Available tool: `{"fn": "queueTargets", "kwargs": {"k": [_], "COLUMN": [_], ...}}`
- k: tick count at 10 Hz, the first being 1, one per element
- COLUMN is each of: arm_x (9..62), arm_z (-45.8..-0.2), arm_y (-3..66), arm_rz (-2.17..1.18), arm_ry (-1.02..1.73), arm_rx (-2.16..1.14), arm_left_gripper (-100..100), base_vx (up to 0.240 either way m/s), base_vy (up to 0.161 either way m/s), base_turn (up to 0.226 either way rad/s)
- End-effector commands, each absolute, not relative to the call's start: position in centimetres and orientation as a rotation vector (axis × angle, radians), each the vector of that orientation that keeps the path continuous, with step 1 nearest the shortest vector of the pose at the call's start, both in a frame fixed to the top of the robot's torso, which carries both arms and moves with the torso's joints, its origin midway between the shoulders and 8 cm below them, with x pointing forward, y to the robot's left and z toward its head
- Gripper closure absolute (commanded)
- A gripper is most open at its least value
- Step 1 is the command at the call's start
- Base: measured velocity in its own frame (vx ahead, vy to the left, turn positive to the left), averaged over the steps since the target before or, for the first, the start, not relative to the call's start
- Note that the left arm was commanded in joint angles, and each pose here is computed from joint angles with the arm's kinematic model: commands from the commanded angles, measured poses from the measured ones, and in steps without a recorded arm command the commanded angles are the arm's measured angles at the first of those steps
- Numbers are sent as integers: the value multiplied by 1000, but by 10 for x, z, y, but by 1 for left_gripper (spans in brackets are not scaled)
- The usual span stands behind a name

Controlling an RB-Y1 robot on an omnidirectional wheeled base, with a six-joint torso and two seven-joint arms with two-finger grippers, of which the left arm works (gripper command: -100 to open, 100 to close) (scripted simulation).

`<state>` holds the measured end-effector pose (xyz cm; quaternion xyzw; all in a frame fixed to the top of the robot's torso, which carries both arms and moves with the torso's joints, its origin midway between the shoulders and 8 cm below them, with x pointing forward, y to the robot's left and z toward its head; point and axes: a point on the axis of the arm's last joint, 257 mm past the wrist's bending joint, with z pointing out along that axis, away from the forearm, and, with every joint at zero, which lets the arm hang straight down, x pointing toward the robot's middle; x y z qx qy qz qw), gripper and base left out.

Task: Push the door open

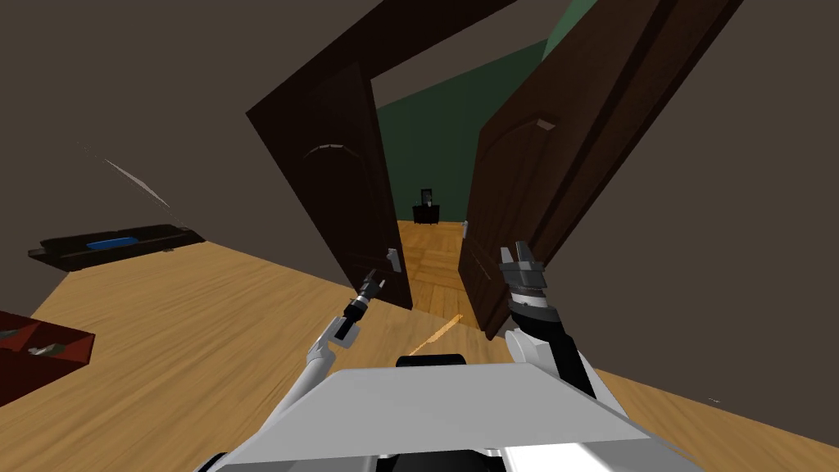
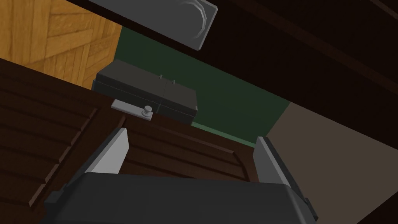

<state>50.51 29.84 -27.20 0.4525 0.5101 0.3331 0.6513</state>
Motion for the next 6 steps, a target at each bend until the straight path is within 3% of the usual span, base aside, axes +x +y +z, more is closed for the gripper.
{"fn": "queueTargets", "kwargs": {"k": [1,6], "arm_x": [505,508], "arm_z": [-274,-285], "arm_y": [299,307], "arm_rz": [781,891], "arm_ry": [1146,1092], "arm_rx": [1053,1178], "arm_left_gripper": [-100,-100], "base_vx": [42,43], "base_vy": [46,43], "base_turn": [-30,-45]}}
